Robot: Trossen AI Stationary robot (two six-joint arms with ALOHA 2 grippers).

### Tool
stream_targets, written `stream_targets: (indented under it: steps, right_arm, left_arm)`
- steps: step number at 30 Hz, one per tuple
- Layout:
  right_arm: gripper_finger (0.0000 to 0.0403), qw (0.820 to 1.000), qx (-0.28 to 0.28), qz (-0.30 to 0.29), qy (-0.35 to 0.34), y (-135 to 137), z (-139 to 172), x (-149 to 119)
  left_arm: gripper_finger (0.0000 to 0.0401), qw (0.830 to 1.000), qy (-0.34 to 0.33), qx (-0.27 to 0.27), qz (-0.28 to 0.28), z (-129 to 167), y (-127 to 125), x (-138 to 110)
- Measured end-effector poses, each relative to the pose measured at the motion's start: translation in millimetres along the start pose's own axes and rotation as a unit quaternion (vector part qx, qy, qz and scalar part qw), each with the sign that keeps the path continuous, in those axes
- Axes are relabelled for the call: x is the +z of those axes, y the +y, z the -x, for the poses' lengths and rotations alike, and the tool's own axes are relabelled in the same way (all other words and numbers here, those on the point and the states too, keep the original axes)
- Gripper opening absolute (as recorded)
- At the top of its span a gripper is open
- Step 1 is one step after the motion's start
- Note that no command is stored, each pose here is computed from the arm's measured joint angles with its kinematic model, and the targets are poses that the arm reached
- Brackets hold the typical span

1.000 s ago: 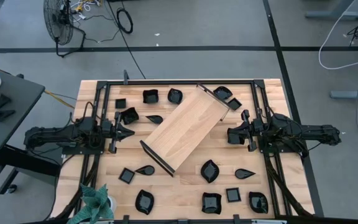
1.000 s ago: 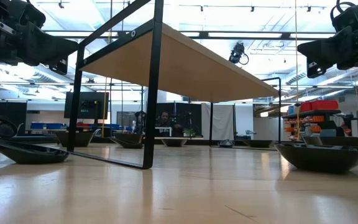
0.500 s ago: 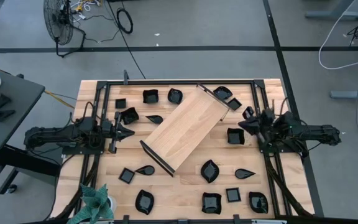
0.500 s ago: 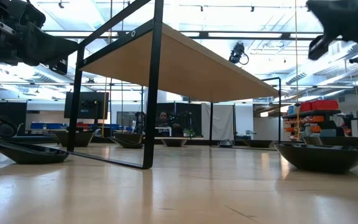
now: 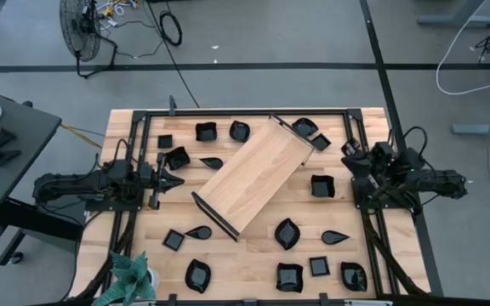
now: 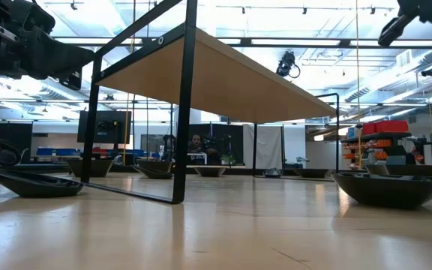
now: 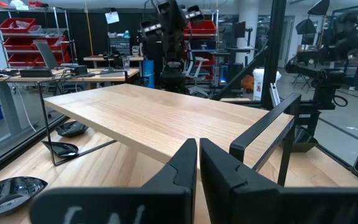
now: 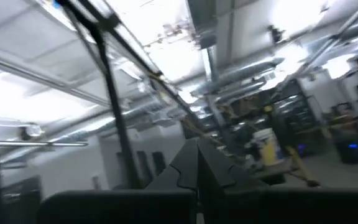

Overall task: Pick & Place Mini shaped plates
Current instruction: Put the black wave square shaped bowl on the shelf

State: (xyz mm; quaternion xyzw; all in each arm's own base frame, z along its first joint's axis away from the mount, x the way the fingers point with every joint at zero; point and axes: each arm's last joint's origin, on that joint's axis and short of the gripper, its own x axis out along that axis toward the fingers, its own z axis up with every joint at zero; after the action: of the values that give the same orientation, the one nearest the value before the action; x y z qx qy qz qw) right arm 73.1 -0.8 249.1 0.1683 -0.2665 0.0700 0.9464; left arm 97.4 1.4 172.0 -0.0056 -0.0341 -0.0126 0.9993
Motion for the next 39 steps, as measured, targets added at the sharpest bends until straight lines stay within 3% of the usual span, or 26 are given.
stream_targets:
  steps: [7,12,16,20,29,39]
  right_arm:
    - [0.0002,0.995,-0.05,0.043,0.076,12,-7,35]
    - [0.0002,0.986,-0.078,0.077,0.128,22,-10,62]
    - [0.0002,0.979,-0.092,0.099,0.152,29,-12,81]
    - [0.0002,0.974,-0.099,0.107,0.172,34,-14,94]
    - [0.0002,0.963,-0.111,0.127,0.209,41,-15,113]
    - [0.0002,0.953,-0.134,0.144,0.229,48,-7,131]
  left_arm:
    - [0.0025,1.0,-0.008,0.013,0.0,0,1,2]
    - [0.0025,0.998,-0.066,0.014,0.011,1,1,15]
    - [0.0025,0.995,-0.096,-0.003,0.033,7,-1,43]
    - [0.0025,0.995,-0.085,-0.016,0.045,18,-3,73]
    - [0.0025,0.997,-0.065,-0.018,0.048,71,-7,148]
    - [0.0025,0.998,-0.046,-0.012,0.047,144,-11,195]
